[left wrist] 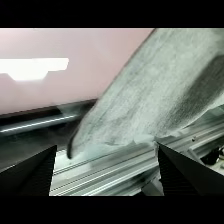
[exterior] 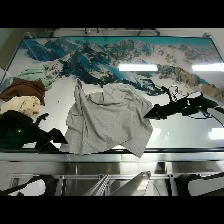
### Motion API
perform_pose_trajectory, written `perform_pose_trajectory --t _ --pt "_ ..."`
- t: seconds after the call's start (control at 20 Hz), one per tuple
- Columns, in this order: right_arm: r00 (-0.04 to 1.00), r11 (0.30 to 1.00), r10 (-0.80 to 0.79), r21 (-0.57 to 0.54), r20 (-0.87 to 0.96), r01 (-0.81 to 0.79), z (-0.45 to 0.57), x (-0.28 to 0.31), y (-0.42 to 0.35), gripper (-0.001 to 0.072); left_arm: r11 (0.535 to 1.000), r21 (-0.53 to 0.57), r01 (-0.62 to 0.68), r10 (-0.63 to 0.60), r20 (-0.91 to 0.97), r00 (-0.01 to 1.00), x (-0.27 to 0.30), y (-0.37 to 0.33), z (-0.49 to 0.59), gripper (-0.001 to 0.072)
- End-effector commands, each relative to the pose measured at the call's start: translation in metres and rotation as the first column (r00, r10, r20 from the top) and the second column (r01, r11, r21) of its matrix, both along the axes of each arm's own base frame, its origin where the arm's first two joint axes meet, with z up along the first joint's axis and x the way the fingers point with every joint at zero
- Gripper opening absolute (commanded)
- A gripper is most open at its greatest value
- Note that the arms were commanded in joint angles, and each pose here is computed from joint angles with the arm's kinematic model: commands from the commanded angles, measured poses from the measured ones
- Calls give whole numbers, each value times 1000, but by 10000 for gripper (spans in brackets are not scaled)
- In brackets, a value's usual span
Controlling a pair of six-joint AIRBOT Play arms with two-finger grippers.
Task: Fold the shirts.
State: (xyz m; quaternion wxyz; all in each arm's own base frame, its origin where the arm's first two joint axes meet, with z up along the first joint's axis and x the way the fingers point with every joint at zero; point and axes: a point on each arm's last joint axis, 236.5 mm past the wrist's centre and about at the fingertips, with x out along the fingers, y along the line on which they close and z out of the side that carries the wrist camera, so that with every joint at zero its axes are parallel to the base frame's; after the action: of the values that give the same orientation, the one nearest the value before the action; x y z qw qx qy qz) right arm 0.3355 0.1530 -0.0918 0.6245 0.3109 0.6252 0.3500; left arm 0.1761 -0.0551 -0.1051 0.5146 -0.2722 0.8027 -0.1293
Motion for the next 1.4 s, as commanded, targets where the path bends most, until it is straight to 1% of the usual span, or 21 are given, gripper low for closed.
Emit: perform_pose_trajectory --t 0.0,0.05,0.1,0.15,0.2,0.25,0.3,0.4,0.45,0.55,0.65,0.75,0.85,0.9,1.0,1.05,1.1,1.2,1.25,1.3,1.35 --pt "1000 1000 0 16 9 0 7 1 2 14 991 38 129 -129 -12 992 -4 -18 -26 684" --pt "1000 1000 1 18 16 -2 10 1 2 14 988 41 150 -150 -18 989 -6 -22 -31 680" --pt "1000 1000 2 21 23 -3 14 1 2 14 986 43 163 -163 -21 986 -7 -24 -34 571" --pt "999 1000 4 25 33 -5 20 1 1 14 985 46 168 -168 -19 986 -6 -25 -36 422" --pt "999 1000 3 26 44 -4 25 2 0 14 985 50 165 -165 -13 986 -5 -25 -36 299" --pt "998 1000 0 27 60 -2 31 3 -2 14 985 54 162 -162 -3 987 -3 -24 -35 135" --pt "997 1000 0 28 77 -2 38 3 -4 14 984 58 166 -168 23 986 1 -23 -33 15" --pt "993 999 4 37 114 -8 57 2 -7 14 984 81 160 -167 99 981 15 -22 -22 15" --pt "990 999 6 44 139 -12 71 1 -10 14 987 73 144 -154 157 976 28 -26 -9 15" --pt "977 999 2 45 212 -12 103 -2 -18 14 991 5 131 -125 335 934 63 -44 38 15" --pt "946 998 -29 56 324 12 147 -3 -25 13 990 -81 117 -51 560 827 104 -67 112 15" --pt "864 992 -107 106 491 63 209 -2 -31 13 986 -102 133 -9 758 653 130 -78 201 15" --pt "688 969 -225 231 690 85 299 -10 -32 13 988 -42 152 -27 904 426 134 -79 292 15" --pt "567 953 -284 295 774 74 346 -22 -34 14 989 -5 147 -38 956 290 129 -79 342 15" --pt "252 924 -378 380 891 44 443 -60 -40 14 993 51 106 -52 999 15 110 -78 436 16" --pt "96 919 -395 391 914 57 480 -78 -43 14 996 64 66 -57 992 -110 98 -74 478 16" --pt "-61 917 -379 384 923 110 512 -94 -48 14 997 73 10 -69 971 -229 83 -67 517 16" --pt "-278 894 -280 355 919 272 554 -113 -59 13 989 91 -113 -128 914 -386 55 -50 570 17" --pt "-338 876 -227 343 914 339 565 -119 -64 13 979 115 -171 -178 889 -422 46 -42 582 16" --pt "-370 861 -182 330 911 387 571 -122 -67 13 964 134 -229 -223 876 -428 42 -33 589 17" --pt "-373 858 -183 333 910 391 573 -123 -68 13 950 152 -273 -257 876 -408 44 -23 589 17"
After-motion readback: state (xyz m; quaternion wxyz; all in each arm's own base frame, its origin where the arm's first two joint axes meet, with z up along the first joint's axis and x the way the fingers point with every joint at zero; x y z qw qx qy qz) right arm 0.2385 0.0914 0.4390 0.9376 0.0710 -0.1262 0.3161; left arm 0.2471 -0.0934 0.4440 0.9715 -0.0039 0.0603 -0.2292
